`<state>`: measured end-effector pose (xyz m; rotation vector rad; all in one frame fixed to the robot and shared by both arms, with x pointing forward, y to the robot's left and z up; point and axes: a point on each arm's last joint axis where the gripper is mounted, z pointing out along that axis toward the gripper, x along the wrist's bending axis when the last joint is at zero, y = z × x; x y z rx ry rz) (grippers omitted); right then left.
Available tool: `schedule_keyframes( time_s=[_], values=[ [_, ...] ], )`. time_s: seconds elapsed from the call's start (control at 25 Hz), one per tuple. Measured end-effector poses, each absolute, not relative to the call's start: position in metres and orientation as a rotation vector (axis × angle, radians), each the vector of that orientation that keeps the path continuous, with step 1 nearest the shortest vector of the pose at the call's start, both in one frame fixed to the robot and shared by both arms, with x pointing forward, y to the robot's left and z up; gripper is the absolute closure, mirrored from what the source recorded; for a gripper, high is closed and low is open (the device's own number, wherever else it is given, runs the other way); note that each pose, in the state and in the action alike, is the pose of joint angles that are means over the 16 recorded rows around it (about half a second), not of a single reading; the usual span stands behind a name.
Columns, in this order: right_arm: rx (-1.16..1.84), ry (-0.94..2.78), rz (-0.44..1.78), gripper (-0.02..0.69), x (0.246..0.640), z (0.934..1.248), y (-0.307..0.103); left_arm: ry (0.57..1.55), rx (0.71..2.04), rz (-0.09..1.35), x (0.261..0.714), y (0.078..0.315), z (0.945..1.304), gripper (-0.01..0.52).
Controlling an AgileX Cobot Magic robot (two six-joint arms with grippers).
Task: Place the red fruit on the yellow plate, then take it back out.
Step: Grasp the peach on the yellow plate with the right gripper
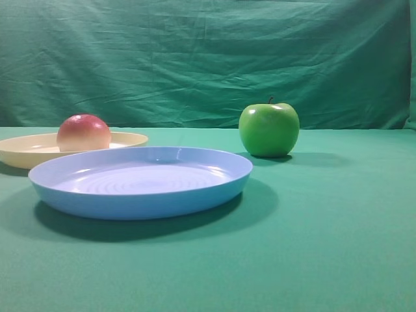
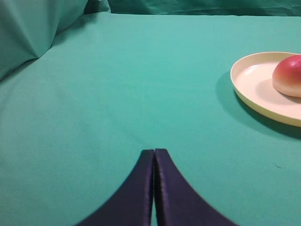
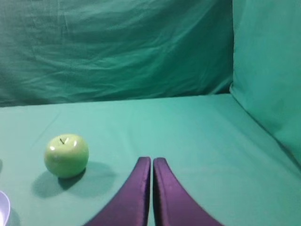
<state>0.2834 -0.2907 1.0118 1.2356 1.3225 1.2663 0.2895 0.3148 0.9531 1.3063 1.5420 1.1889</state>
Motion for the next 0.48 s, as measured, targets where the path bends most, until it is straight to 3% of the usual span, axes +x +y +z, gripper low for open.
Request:
schedule_keyframes(
  time_s=[0.48],
  values=[
    [1.140,1.180,1.353,0.665,0.276,1.044,-0.292,1.542,1.306,1.189,0.290,0.315,0.953,0.514]
  ],
)
